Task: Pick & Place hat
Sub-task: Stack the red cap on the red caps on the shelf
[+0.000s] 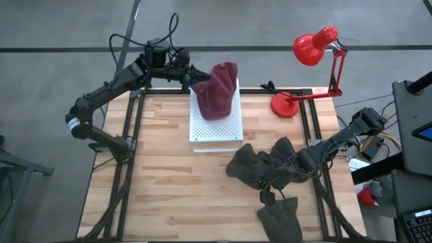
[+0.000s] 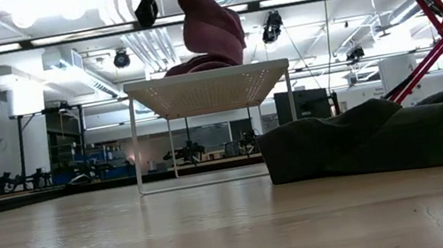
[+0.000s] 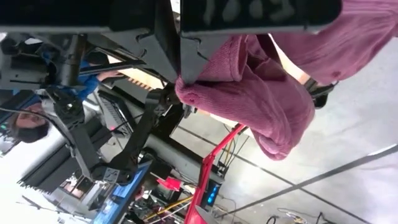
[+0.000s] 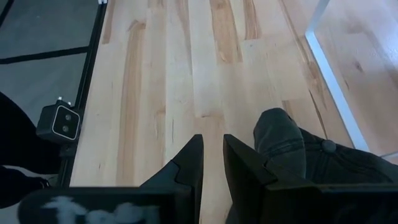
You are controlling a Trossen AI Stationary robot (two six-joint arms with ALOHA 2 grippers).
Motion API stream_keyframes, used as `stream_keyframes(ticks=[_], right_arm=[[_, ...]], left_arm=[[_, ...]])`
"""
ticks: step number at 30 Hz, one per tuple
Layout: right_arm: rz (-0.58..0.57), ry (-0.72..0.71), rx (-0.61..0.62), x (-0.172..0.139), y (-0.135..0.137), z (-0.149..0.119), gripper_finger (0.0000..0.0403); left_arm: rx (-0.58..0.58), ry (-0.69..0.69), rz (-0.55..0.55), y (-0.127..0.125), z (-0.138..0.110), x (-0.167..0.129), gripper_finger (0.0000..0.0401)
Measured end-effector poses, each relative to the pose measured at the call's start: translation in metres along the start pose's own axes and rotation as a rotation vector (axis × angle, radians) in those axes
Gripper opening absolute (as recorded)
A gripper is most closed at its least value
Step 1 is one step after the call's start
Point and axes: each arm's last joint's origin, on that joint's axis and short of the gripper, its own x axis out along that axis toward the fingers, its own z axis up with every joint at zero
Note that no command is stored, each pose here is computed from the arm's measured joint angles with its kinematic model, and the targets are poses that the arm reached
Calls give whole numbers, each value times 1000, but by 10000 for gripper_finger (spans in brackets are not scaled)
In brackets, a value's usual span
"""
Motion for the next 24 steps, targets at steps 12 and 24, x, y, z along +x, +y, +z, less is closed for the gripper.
stream_keyframes(ticks=[12,24], right_arm=[[-4,7,1,0,0,-1,61],[-11,53,2,0,-2,-5,61]], left_arm=[[-95,41,11,-7,-4,-5,0],[-49,78,54,-15,-7,-23,0]])
